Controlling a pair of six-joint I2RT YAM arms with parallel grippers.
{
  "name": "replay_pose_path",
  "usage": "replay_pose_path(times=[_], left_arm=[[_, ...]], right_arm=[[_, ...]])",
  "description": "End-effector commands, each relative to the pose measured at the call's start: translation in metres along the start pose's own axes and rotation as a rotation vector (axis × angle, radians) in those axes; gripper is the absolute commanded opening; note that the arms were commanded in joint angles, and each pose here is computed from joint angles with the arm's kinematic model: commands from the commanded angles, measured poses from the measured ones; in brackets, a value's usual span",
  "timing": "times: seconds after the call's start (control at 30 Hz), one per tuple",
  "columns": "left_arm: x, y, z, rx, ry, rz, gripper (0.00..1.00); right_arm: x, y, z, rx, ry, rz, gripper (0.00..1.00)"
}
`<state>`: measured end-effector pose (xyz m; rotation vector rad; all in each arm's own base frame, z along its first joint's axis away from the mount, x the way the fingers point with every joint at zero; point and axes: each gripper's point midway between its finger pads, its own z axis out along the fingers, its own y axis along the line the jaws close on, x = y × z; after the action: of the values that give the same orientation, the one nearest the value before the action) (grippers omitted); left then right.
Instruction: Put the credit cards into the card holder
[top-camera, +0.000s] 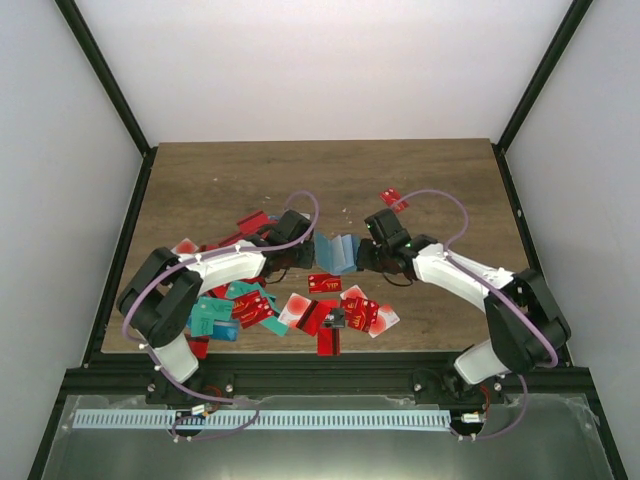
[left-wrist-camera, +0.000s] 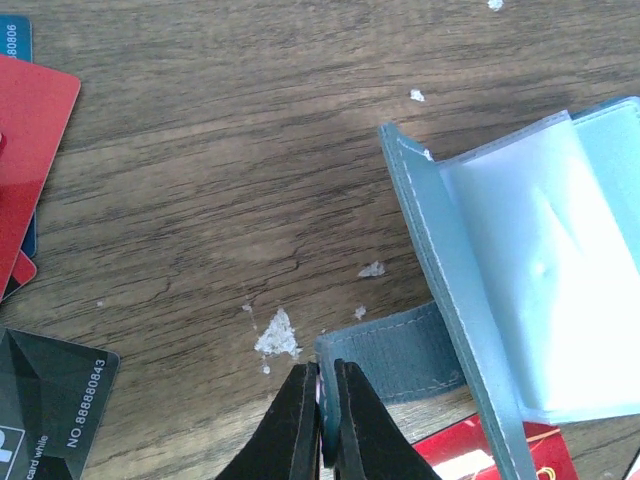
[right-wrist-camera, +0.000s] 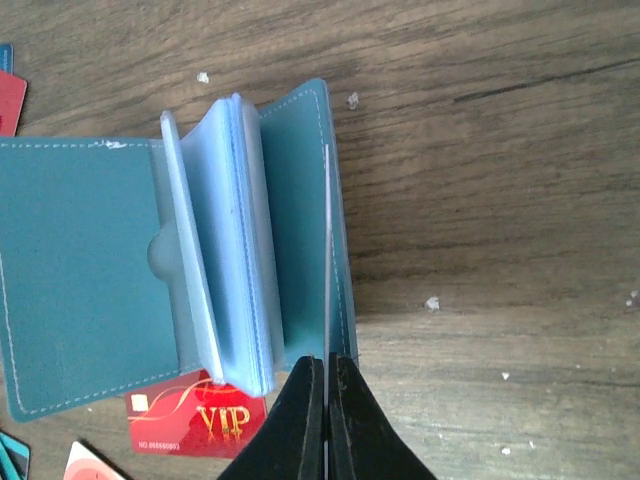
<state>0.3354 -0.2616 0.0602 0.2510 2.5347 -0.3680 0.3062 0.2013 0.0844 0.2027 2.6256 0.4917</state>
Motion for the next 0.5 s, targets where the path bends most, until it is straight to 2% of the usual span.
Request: replay_pose_path(times=[0.0, 0.47], left_arm=[[0.009, 0.008, 0.005, -0.027, 0.023, 0.004, 0.04], [0.015, 0.012, 0.011, -0.025, 0.04, 0.006, 0.04]], right_arm=[[-0.024, 0.012, 0.0, -0.042, -0.06, -0.024, 0.01], [-0.03, 0.056, 0.001, -0.236, -0.03, -0.109, 0.01]])
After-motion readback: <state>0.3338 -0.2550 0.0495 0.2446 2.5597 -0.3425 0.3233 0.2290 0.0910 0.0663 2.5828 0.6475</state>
